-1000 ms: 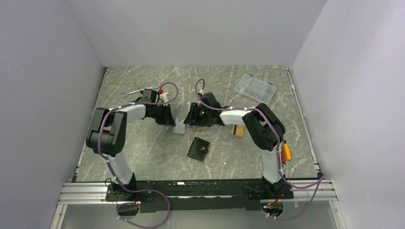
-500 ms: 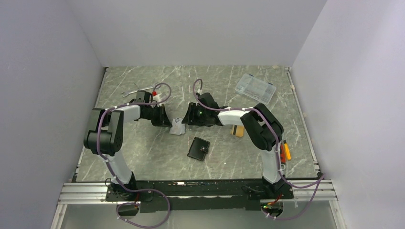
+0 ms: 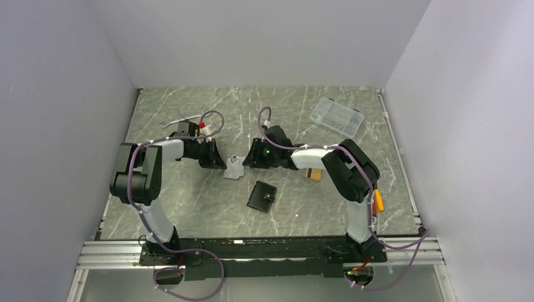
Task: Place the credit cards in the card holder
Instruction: Pick up the credit card from the center of the board.
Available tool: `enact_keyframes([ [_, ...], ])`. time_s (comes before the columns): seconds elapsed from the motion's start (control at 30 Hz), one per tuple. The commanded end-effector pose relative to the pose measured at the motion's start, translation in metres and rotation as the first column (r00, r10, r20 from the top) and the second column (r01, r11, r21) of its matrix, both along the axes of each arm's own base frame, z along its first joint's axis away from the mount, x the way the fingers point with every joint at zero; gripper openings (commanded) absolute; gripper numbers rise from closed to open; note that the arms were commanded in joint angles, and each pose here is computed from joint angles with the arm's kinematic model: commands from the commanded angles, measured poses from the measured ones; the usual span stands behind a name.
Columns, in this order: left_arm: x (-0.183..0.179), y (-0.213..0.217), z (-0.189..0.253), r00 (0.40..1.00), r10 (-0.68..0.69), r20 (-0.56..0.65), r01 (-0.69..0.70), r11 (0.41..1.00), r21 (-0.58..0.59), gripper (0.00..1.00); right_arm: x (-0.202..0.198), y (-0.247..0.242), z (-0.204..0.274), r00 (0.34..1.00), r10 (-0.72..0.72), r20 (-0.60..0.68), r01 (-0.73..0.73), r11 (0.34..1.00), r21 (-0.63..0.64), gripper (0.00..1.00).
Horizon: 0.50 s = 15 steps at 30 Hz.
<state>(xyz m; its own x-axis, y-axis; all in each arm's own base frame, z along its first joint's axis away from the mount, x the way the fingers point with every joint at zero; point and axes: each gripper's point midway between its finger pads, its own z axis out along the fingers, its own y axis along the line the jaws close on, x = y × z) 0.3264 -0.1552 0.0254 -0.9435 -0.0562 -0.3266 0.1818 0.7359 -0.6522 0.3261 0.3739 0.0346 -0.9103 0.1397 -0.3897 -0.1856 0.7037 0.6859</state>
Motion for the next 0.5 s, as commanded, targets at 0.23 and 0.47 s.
enact_keyframes([
  [0.23, 0.001, 0.002, -0.007, 1.0, 0.004, -0.002, -0.004, 1.0, 0.012, 0.02, 0.001, 0.035, 0.044, 0.999, 0.045, 0.022, -0.049, 0.966, 0.253, 0.38],
  [0.47, 0.002, 0.004, -0.009, 1.0, 0.012, -0.003, -0.012, 1.0, 0.029, 0.01, 0.001, 0.038, 0.028, 0.999, 0.046, -0.018, -0.04, 0.97, 0.24, 0.39],
])
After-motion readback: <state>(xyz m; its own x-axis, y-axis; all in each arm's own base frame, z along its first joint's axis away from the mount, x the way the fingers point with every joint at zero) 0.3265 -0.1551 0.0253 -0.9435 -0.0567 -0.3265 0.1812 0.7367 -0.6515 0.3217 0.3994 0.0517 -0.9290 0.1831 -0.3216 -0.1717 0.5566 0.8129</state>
